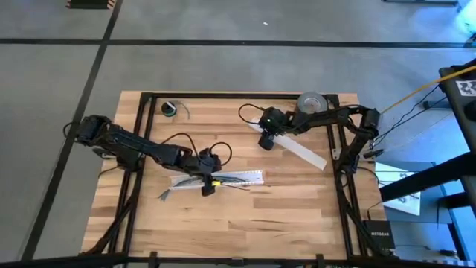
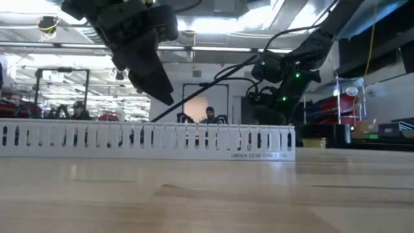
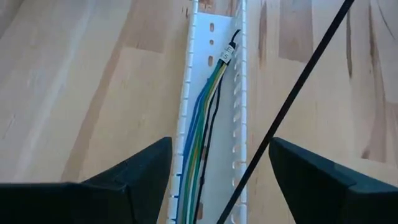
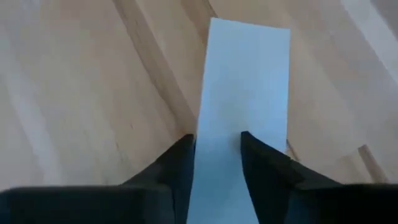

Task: Ziptie cables
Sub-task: Close the white cable duct

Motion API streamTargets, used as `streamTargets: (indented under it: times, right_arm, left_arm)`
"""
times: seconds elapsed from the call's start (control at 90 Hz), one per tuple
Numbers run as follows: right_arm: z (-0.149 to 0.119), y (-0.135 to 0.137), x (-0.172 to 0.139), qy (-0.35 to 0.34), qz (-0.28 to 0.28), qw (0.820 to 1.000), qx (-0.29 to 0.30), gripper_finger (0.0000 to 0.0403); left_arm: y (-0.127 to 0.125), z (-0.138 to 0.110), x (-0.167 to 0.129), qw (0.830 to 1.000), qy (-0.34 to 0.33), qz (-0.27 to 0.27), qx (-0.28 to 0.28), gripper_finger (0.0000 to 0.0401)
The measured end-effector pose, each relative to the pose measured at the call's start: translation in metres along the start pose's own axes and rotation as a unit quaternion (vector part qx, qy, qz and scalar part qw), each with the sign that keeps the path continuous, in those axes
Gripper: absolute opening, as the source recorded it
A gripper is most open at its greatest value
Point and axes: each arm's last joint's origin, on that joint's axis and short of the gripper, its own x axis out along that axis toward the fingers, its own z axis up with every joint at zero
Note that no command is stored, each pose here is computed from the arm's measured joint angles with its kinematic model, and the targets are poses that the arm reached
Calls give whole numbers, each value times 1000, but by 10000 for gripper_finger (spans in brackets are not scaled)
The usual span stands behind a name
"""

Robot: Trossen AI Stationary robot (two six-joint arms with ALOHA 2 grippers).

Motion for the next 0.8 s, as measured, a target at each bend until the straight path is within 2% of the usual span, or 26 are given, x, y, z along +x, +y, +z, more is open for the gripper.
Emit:
streamTargets:
  times: [0.144, 0.3, 0.389, 0.478, 0.578, 0.8]
  right_arm:
    - [4, 1, -3, 20, 30, 999, 11, 190]
    - [10, 9, -8, 31, 165, 985, 27, 261]
    - [10, 12, -10, 39, 198, 979, 29, 287]
    - [9, 17, -10, 46, 196, 979, 19, 299]
    - [7, 24, -15, 52, 180, 982, -23, 298]
    - [11, 34, -48, 24, 81, 991, -107, 292]
  left_arm:
    - [0, 0, 0, 1000, 0, 0, 0, 253]
    - [0, 0, 0, 1000, 0, 0, 0, 253]
    - [0, 0, 0, 1000, 0, 0, 0, 253]
    - [0, 0, 0, 1000, 0, 0, 0, 253]
    - [0, 0, 0, 1000, 1, 0, 0, 253]
    - [0, 0, 0, 1000, 1, 0, 0, 253]
